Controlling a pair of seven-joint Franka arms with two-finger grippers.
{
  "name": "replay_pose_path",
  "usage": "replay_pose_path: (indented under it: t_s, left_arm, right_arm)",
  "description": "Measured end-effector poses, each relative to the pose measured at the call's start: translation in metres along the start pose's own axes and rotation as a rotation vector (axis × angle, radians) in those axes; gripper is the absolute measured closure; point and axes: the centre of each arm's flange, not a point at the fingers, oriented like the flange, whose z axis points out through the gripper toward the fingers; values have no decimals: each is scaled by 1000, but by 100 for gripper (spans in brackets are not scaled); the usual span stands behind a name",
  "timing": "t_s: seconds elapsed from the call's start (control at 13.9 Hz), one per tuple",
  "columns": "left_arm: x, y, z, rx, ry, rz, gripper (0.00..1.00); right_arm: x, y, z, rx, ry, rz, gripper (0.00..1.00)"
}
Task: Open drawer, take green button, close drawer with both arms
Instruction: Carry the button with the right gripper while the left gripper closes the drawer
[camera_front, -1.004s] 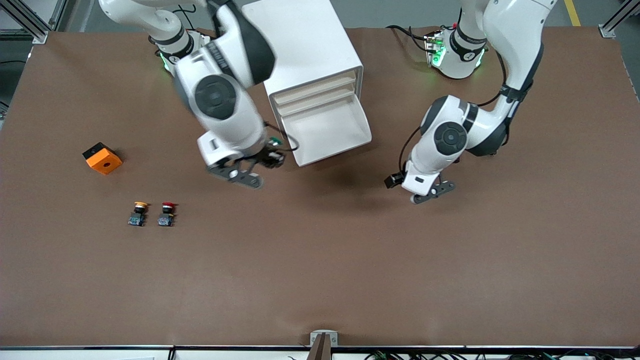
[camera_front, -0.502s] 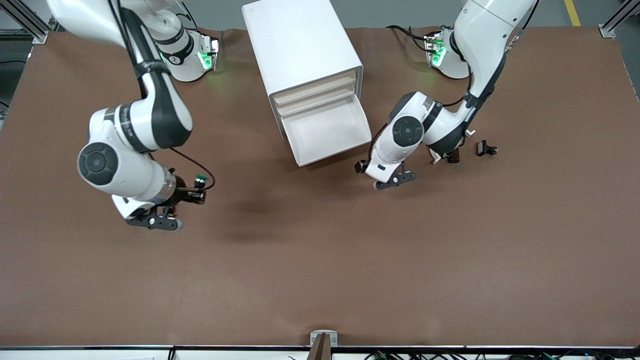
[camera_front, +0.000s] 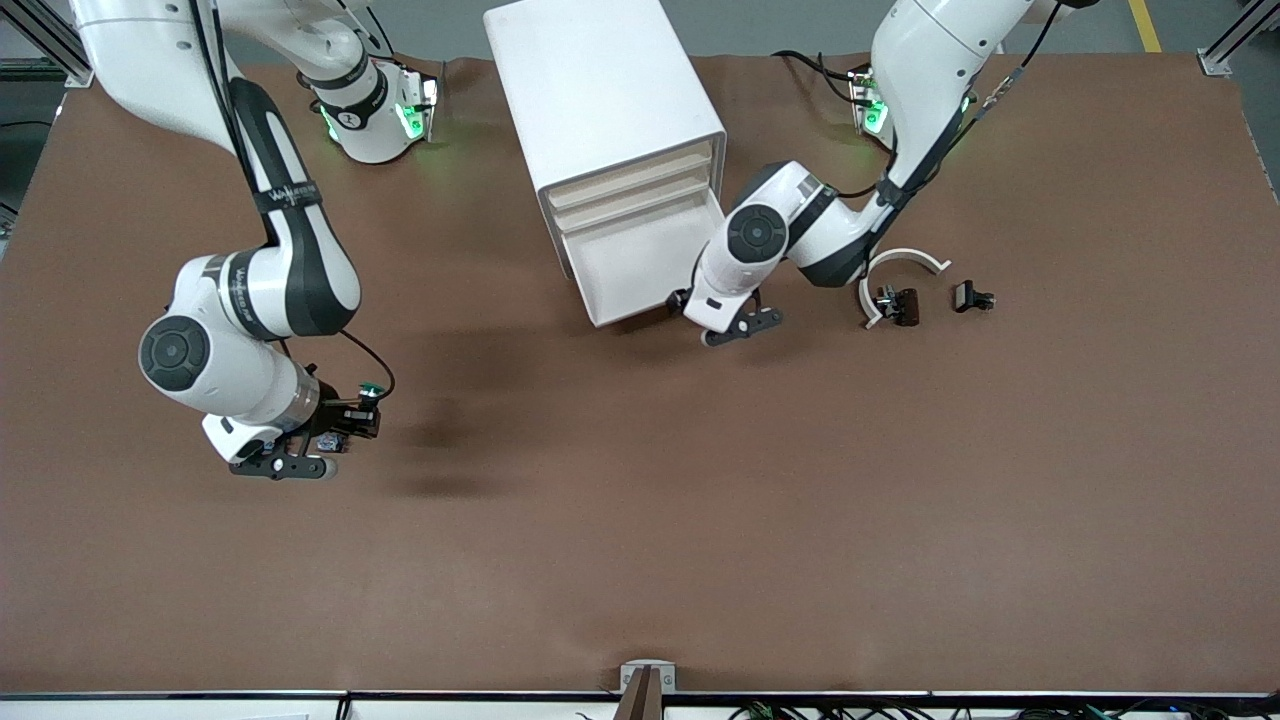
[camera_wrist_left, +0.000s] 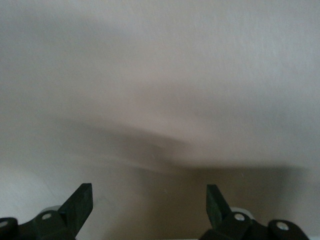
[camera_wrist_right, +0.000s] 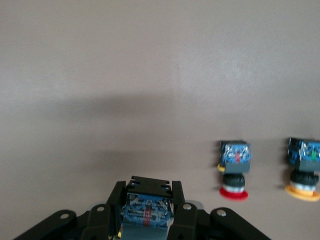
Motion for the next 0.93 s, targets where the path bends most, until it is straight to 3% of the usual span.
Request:
replay_pose_path:
  t_s: [0.65, 0.93]
  left_arm:
    - [-96, 32, 35, 32, -113, -101, 0]
    - [-103, 39, 36, 30, -108, -146, 0]
  right_arm:
    - [7, 14, 85, -23, 43, -56, 59]
    - [-3, 16, 111, -28, 46, -58, 59]
